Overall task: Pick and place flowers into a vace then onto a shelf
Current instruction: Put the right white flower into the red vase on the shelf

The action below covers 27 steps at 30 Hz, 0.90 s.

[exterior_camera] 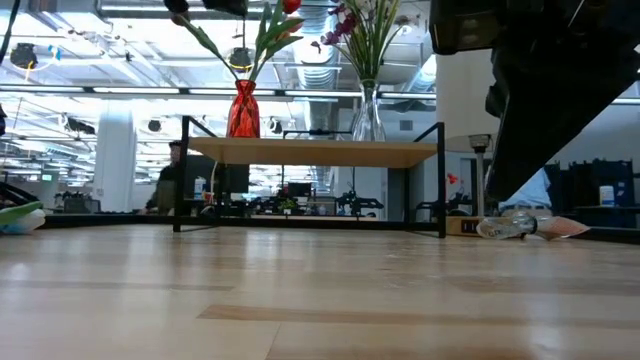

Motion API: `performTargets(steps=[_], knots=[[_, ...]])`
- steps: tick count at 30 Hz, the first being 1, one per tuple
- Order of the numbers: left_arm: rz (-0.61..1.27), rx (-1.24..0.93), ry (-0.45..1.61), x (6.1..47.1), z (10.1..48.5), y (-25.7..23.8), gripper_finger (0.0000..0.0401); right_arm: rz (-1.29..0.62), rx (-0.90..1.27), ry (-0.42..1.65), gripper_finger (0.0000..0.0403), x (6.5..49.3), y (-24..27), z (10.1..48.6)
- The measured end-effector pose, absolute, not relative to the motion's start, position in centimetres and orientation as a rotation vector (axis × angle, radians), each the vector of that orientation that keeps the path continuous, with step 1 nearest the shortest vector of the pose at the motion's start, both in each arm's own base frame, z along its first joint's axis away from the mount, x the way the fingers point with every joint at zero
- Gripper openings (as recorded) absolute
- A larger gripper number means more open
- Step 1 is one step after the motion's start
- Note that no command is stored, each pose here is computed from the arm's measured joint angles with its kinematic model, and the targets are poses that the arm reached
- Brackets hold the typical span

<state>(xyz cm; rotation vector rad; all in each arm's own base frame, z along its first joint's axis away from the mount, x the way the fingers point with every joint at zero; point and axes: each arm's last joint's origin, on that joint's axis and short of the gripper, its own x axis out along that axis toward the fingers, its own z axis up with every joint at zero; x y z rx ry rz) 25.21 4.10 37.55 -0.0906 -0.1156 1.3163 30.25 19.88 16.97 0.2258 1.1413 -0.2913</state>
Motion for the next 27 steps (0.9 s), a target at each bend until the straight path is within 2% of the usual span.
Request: performTargets(steps=[13,21,27], knots=[[1.319,-0.071,-0.115,25.1,37.5,6.1,0.0,-0.308,0.245,1.139,0.0054,30.2,19.9,17.0],[1.322,-0.079,-0.083,25.2,35.1,6.3,0.0,-0.308,0.246,1.14,0.0054,30.2,19.9,17.0],[1.329,-0.07,-0.073,25.2,34.8,6.3,0.0,-0.309,0.246,1.14,0.0054,30.2,19.9,17.0]])
